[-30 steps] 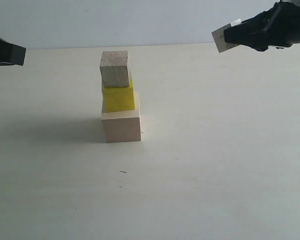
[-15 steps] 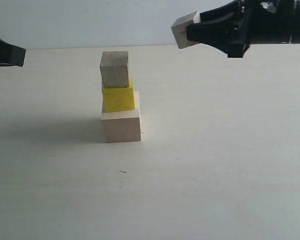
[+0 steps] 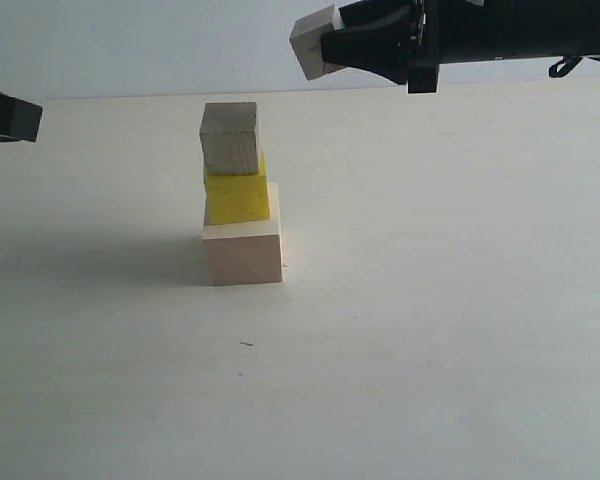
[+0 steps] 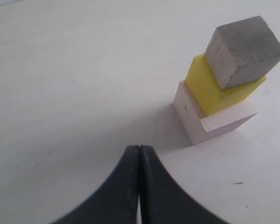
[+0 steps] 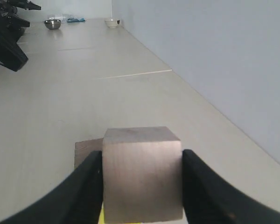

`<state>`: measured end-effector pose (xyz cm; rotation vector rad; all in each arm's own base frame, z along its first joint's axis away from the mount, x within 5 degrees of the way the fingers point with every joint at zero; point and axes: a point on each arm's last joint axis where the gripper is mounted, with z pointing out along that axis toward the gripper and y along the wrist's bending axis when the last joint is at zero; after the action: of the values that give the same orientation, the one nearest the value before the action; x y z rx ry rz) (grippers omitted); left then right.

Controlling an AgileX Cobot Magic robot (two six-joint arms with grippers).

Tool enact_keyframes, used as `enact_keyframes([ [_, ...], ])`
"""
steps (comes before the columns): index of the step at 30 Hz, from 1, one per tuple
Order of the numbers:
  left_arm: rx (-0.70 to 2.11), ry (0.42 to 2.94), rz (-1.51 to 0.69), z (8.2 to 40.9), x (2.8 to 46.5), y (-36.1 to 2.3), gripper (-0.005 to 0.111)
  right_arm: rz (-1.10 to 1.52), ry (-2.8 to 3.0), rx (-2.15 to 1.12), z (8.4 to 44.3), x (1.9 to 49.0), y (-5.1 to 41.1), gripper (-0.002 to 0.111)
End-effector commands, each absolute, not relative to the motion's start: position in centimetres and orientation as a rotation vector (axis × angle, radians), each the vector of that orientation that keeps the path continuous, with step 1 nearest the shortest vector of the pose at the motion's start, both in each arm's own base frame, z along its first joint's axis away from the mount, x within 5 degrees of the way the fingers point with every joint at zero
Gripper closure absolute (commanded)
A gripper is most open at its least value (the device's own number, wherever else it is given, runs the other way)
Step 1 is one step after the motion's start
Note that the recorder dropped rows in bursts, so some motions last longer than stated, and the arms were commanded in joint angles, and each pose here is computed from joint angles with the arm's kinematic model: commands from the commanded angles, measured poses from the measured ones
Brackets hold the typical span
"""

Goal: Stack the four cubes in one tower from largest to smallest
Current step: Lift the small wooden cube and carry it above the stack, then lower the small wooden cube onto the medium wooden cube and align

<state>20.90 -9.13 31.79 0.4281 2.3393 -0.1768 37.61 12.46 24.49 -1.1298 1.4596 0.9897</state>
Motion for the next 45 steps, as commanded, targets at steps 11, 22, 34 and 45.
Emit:
enact_keyframes([
  [11,0.415,2.301,-0.187,33.0,19.8,-8.6,0.107,1.108,1.422,-1.172,21.7,38.2,16.9,0.108],
  [22,0.417,2.32,-0.184,31.8,19.1,-8.3,0.107,1.114,1.403,-1.15,22.2,38.8,17.4,0.108],
  [34,0.417,2.316,-0.185,31.8,19.2,-8.3,0.107,1.163,1.361,-1.199,22.3,37.5,20.3,0.108],
  [45,0.417,2.316,-0.185,31.8,19.2,-8.3,0.107,1.171,1.361,-1.21,22.3,37.3,20.6,0.108],
])
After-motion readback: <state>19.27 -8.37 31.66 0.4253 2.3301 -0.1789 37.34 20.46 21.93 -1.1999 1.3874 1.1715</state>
